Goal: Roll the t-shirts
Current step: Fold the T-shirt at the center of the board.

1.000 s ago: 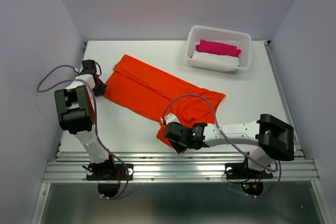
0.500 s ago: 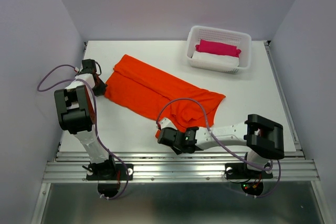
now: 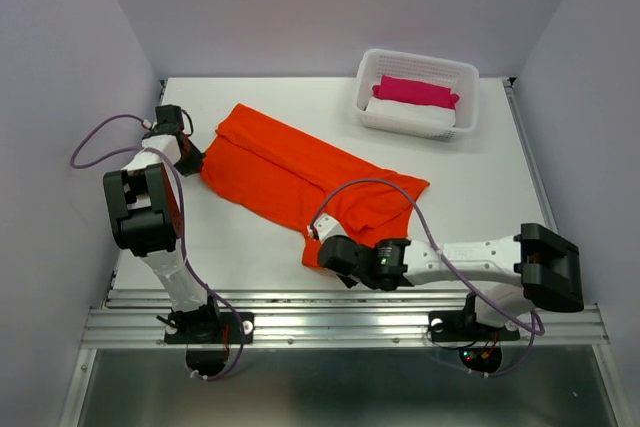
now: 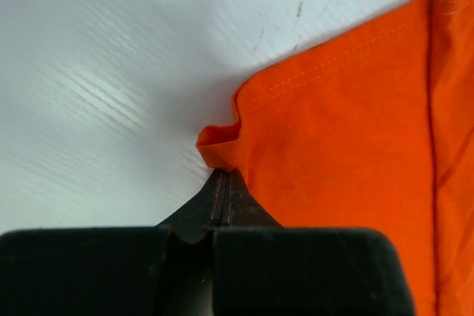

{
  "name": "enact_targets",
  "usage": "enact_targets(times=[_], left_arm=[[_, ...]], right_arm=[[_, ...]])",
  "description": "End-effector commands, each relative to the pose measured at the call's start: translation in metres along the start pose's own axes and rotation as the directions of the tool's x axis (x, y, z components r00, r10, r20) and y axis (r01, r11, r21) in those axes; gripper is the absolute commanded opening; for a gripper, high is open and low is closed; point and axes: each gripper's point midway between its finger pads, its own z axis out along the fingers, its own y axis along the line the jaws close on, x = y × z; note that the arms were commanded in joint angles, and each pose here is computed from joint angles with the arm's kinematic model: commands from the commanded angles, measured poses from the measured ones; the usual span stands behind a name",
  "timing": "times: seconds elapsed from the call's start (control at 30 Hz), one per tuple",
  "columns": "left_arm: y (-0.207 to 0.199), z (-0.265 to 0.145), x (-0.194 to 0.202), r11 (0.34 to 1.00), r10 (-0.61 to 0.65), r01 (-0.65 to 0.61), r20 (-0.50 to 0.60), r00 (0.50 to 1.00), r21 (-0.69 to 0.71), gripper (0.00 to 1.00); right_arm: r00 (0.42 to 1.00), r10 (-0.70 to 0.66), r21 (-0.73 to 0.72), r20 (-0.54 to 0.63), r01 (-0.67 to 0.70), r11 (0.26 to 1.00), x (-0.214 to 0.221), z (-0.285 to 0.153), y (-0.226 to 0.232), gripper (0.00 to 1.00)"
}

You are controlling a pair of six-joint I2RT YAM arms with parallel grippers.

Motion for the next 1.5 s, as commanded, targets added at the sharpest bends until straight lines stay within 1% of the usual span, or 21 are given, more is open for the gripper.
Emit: enact_targets(times=[0.0, 0.13, 0.33, 0.37, 0.47, 0.53, 0.67, 0.83, 1.0, 1.2, 1.47], left_arm=[[-0.023, -0.035, -0.032, 0.998, -0.016, 0.010, 0.086, 0.996, 0.069, 0.00], [-0.031, -0.039, -0.037, 0.997, -0.019, 0.011, 0.092, 0.996, 0.082, 0.00], [-0.040, -0.042, -0.045, 0.995, -0.019, 0.009, 0.103, 0.994, 0.097, 0.00], [-0.041, -0.043, -0.046, 0.995, -0.018, 0.008, 0.104, 0.994, 0.098, 0.00], [-0.046, -0.045, -0.052, 0.994, -0.020, 0.008, 0.113, 0.993, 0.107, 0.00], [-0.051, -0.046, -0.056, 0.994, -0.017, 0.004, 0.117, 0.993, 0.113, 0.00], [-0.062, -0.045, -0.059, 0.992, -0.010, -0.005, 0.117, 0.993, 0.128, 0.00], [-0.079, -0.037, -0.059, 0.990, 0.002, -0.017, 0.109, 0.994, 0.138, 0.00], [-0.093, -0.025, -0.057, 0.990, 0.014, -0.027, 0.091, 0.996, 0.138, 0.00], [-0.096, -0.009, -0.063, 0.994, 0.014, -0.023, 0.079, 0.997, 0.105, 0.00], [-0.092, 0.003, -0.071, 0.999, 0.008, -0.012, 0.085, 0.996, 0.040, 0.00]], right_arm=[[0.995, -0.001, -0.054, 0.100, 0.006, 0.999, -0.030, -0.019, 0.002, 0.01], [0.993, 0.022, -0.054, 0.119, -0.016, 0.998, -0.039, -0.023, -0.005, 0.01], [0.988, 0.082, -0.013, 0.132, -0.081, 0.997, -0.049, -0.021, -0.035, 0.01], [0.984, 0.108, -0.002, 0.142, -0.109, 0.994, -0.055, -0.022, -0.045, 0.01], [0.976, 0.143, -0.006, 0.164, -0.144, 0.990, -0.063, -0.026, -0.061, 0.01], [0.972, 0.157, 0.010, 0.174, -0.161, 0.987, -0.068, -0.027, -0.073, 0.01], [0.973, 0.152, 0.021, 0.175, -0.158, 0.987, -0.072, -0.025, -0.083, 0.01], [0.970, 0.160, 0.043, 0.182, -0.171, 0.984, -0.078, -0.017, -0.100, 0.01], [0.962, 0.195, 0.079, 0.191, -0.213, 0.974, -0.086, -0.011, -0.125, 0.01], [0.947, 0.243, 0.089, 0.212, -0.266, 0.960, -0.099, -0.005, -0.143, 0.01], [0.939, 0.270, 0.122, 0.212, -0.300, 0.946, -0.100, 0.002, -0.165, 0.01]])
